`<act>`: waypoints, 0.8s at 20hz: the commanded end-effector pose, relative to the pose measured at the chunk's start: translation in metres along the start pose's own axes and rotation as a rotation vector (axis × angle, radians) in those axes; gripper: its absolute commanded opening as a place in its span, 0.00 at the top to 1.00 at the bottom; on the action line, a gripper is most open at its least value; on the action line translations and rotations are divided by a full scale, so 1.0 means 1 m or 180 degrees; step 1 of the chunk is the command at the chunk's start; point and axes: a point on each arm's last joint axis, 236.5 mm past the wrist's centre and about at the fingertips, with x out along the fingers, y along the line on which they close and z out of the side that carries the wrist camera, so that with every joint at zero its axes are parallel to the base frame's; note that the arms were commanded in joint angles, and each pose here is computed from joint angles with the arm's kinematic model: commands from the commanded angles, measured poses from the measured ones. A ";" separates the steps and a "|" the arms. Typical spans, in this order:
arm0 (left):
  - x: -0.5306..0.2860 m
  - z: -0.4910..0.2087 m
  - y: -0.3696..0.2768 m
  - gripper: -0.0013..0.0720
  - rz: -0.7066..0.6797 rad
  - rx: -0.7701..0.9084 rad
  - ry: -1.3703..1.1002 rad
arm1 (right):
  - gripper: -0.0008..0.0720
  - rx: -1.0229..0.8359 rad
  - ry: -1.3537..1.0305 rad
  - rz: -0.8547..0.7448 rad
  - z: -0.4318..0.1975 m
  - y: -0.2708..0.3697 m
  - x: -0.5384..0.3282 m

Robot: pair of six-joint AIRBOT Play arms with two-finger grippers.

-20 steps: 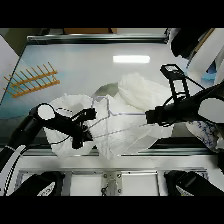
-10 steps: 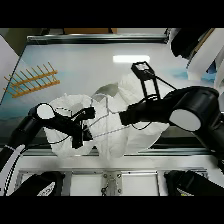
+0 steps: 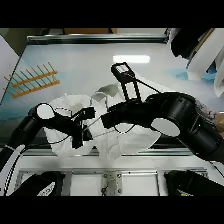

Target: Fold the clothes and pants, and hang the long-sleeved shirts on hangers.

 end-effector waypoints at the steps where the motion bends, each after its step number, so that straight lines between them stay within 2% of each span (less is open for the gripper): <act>1: 0.000 0.000 0.000 0.96 0.0000 0.0001 0.0002 | 0.97 -0.0002 -0.0034 0.0039 0.002 0.004 0.001; 5: 0.000 0.000 0.000 0.96 0.0000 0.0001 0.0004 | 0.92 0.0032 -0.0007 0.0105 0.000 0.009 0.001; 6: 0.000 0.000 0.000 0.96 0.0000 0.0001 0.0004 | 0.70 0.0045 0.0002 0.0126 0.000 0.010 0.001; 7: 0.000 0.000 0.000 0.96 0.0001 0.0001 0.0003 | 0.40 0.0045 0.0003 0.0126 0.000 0.010 0.001; 8: 0.000 0.000 0.000 0.96 0.0000 0.0001 0.0004 | 0.20 0.0045 0.0002 0.0126 0.000 0.010 0.000; 9: 0.000 0.000 0.000 0.96 0.0000 0.0001 0.0004 | 0.15 0.0043 -0.0006 0.0130 0.000 0.011 -0.002; 16: 0.000 0.000 0.000 0.96 0.0000 0.0001 0.0004 | 0.15 0.0144 0.0120 0.0031 -0.007 -0.006 -0.040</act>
